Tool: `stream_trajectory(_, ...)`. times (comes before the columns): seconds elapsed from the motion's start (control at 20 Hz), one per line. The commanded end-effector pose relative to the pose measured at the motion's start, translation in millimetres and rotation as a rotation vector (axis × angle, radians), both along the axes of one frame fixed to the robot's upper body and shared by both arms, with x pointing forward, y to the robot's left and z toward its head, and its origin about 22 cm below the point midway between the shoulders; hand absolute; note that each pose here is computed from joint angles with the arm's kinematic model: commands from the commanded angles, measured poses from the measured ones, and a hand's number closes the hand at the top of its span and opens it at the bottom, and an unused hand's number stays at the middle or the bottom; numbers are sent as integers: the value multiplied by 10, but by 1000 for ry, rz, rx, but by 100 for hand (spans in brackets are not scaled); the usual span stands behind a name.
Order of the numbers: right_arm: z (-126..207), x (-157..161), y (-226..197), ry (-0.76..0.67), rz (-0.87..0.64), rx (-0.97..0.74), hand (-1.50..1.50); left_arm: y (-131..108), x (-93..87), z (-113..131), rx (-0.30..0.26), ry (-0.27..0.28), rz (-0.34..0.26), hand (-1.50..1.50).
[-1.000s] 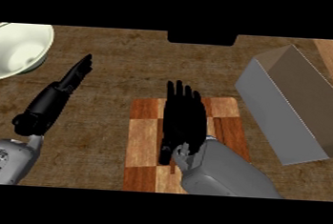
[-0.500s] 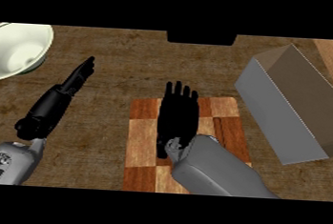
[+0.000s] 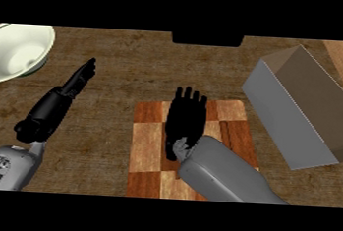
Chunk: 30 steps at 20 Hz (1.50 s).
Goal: Pick the cupcake from the cutting board and place it in the cardboard box
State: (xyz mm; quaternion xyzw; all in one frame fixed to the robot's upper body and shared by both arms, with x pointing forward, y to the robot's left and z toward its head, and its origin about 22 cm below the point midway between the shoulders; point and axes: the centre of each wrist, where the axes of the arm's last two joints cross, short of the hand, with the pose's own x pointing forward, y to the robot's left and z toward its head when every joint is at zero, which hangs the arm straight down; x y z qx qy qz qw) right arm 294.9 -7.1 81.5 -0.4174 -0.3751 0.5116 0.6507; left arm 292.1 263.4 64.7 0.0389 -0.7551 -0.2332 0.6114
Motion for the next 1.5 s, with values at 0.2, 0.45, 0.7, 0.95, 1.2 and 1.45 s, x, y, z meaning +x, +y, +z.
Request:
stream_trajectory(0.2, -219, -68, 7, 58, -162, -67, -150, -16, -3, 65, -17, -1, -4, 0)
stream_trajectory(0.45, -346, -44, 50, 66, -177, -76, -150, 16, 76, -27, -8, 3, -10, 0)
stream_trajectory(0.7, -379, -3, -60, 94, -196, -115, -150, 140, 13, -125, 0, -18, 16, 0)
stream_trajectory(0.95, -392, 42, -126, 103, -214, -77, -150, -4, -49, -68, 5, -5, 15, 0)
stream_trajectory(1.2, -550, 167, -197, 107, -160, -68, 150, -39, 60, -15, -7, 2, 14, 0)
stream_trajectory(1.45, -611, -13, -139, -19, -40, -114, 150, 44, -96, -115, -16, 5, 9, 0)
